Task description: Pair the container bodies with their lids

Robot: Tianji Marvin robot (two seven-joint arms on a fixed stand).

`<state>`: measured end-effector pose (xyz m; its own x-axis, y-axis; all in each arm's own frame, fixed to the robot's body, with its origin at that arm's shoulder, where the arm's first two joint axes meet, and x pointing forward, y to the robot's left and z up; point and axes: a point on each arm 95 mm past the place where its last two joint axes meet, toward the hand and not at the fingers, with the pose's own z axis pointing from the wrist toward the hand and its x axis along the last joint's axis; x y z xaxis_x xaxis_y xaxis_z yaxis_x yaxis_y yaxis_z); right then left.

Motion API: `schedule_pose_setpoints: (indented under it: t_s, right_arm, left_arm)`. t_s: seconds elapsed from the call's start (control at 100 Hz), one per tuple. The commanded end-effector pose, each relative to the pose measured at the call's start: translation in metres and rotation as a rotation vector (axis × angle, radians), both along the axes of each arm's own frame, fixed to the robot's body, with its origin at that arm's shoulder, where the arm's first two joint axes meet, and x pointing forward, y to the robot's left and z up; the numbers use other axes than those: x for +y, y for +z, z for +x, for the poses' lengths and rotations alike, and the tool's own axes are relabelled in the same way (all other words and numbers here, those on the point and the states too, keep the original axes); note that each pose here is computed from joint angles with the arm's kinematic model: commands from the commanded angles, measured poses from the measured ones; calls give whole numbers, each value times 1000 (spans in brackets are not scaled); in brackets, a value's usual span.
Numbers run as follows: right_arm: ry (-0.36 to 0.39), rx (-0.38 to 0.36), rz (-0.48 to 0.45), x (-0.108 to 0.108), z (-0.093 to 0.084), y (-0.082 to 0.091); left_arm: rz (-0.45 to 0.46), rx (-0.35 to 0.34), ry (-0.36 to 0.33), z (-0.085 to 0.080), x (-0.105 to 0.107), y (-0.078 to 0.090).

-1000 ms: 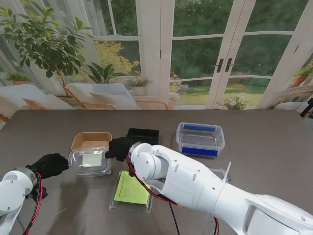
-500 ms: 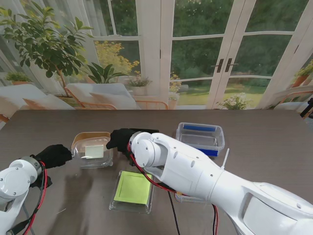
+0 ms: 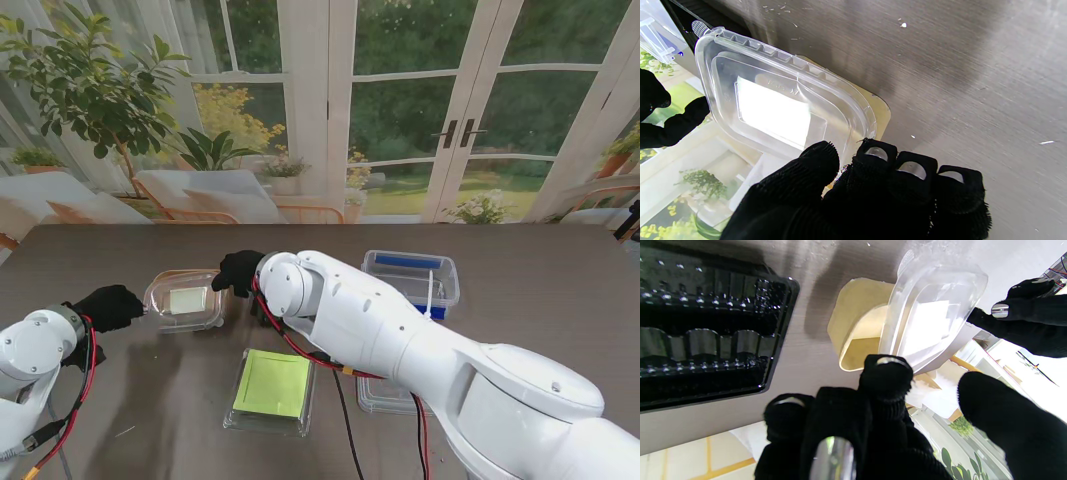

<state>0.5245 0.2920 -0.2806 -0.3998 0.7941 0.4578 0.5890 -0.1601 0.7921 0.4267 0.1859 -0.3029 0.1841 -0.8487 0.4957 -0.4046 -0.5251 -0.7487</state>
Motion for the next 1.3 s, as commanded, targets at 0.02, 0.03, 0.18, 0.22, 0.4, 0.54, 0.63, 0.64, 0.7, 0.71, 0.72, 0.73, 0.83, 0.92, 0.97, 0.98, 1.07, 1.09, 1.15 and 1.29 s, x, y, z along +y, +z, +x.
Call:
schedule_pose_setpoints:
  t_s: [0.02, 0.03, 0.18, 0.22, 0.4, 0.54, 0.63, 0.64, 0.7, 0.71, 0.72, 0.73, 0.83, 0.92, 0.97, 0.98, 1.07, 1.09, 1.15, 1.29]
  right_arm:
    - [33, 7, 8, 14, -1, 8]
    - [33, 7, 8, 14, -1, 8]
    - [31, 15, 2, 17, 7, 9]
    - [30, 17, 0, 17, 9, 9]
    - [29, 24, -8, 18, 15, 7]
    - [23, 27, -6, 18, 18, 6]
    - [21, 30, -7, 18, 20, 6]
    - [21, 30, -8, 18, 20, 6]
    - [21, 32, -10, 18, 21, 5]
    - [20, 33, -10, 18, 21, 5]
    - [20, 33, -11, 18, 22, 5]
    - [20, 34, -11, 18, 22, 5]
    - [17, 42, -15, 17, 23, 2]
    - [15, 48, -14, 17, 24, 0]
    - [13, 49, -13, 17, 24, -1]
    - [13, 49, -13, 17, 24, -1]
    - [10, 51, -13, 17, 25, -1]
    - [10, 51, -13, 17, 25, -1]
    - [9, 52, -14, 17, 26, -1]
    - [5, 52, -20, 16, 28, -2]
  left_arm:
    - [-16, 8, -19, 5, -3, 2]
    - [-16, 8, -19, 6, -3, 2]
    - [-21, 9, -20, 14, 0, 2]
    - [-25, 9, -20, 17, 0, 2]
    - [-32, 8, -23, 25, 2, 2]
    - [-31, 14, -23, 29, 3, 0]
    - [-32, 18, -19, 31, 4, -2]
    - [-32, 19, -19, 31, 4, -2]
    - [-34, 25, -16, 33, 4, -3]
    - [-34, 26, -15, 33, 4, -3]
    - [-34, 26, -15, 33, 4, -3]
    - [-34, 27, -15, 33, 4, -3]
    - [-30, 26, -14, 35, 5, -4]
    - [-25, 23, -13, 36, 4, -4]
    - [-22, 22, -12, 36, 4, -3]
    - [-21, 22, -12, 36, 4, -3]
    - [-19, 17, -7, 37, 4, -2]
    - [-19, 17, -6, 37, 4, -2]
    - [-17, 17, -5, 37, 4, -1]
    - [-22, 17, -2, 39, 3, -2]
